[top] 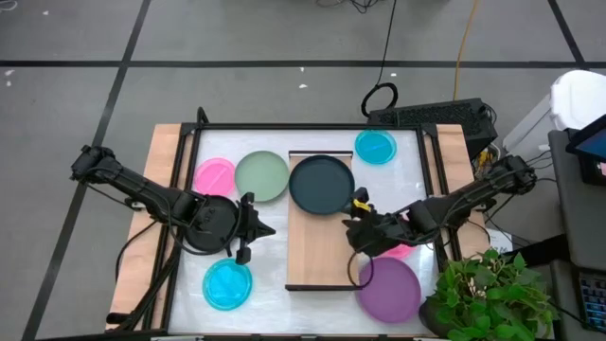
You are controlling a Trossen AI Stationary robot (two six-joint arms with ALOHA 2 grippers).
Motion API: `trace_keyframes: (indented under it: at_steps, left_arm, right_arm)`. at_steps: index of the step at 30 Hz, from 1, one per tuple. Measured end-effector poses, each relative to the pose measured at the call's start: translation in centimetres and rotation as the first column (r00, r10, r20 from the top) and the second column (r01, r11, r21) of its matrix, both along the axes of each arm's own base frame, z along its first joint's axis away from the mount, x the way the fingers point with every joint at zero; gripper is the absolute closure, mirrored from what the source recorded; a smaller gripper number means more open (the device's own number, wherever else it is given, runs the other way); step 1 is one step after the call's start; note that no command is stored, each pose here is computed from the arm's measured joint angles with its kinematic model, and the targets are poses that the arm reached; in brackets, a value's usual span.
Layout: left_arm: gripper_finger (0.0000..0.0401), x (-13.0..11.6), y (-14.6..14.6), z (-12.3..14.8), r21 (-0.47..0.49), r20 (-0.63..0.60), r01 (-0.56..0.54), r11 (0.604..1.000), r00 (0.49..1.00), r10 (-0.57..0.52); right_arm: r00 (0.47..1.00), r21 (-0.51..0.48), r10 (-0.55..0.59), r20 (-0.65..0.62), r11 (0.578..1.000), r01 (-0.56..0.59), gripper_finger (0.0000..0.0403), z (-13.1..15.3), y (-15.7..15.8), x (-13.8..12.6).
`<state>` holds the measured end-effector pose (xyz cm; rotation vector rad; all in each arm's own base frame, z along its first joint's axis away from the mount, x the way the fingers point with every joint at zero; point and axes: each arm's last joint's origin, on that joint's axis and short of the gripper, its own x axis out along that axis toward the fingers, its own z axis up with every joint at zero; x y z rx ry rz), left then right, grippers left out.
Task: Place and stack plates onto a shelf
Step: Put the bottom blue transparent plate on the shelf
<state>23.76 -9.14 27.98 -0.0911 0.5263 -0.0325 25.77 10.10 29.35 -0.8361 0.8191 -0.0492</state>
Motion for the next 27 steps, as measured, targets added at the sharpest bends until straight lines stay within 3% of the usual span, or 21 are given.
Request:
trace_keyframes:
  at_steps: [11,27]
  left_arm:
    - [0.0398,0.0,0.0,0.0,0.018,-0.004,0.008,1.000,1.000,-0.008]
    - [0.0398,-0.9,0.2,-1.3,-0.040,-0.167,-0.012,0.999,0.986,0.006]
  right_arm:
    - [0.984,0.180,-0.022,0.176,0.984,-0.010,0.0243,2.6,1.3,-2.1]
    - [0.975,0.337,-0.134,0.180,0.939,0.067,0.0243,3.9,0.7,-5.1]
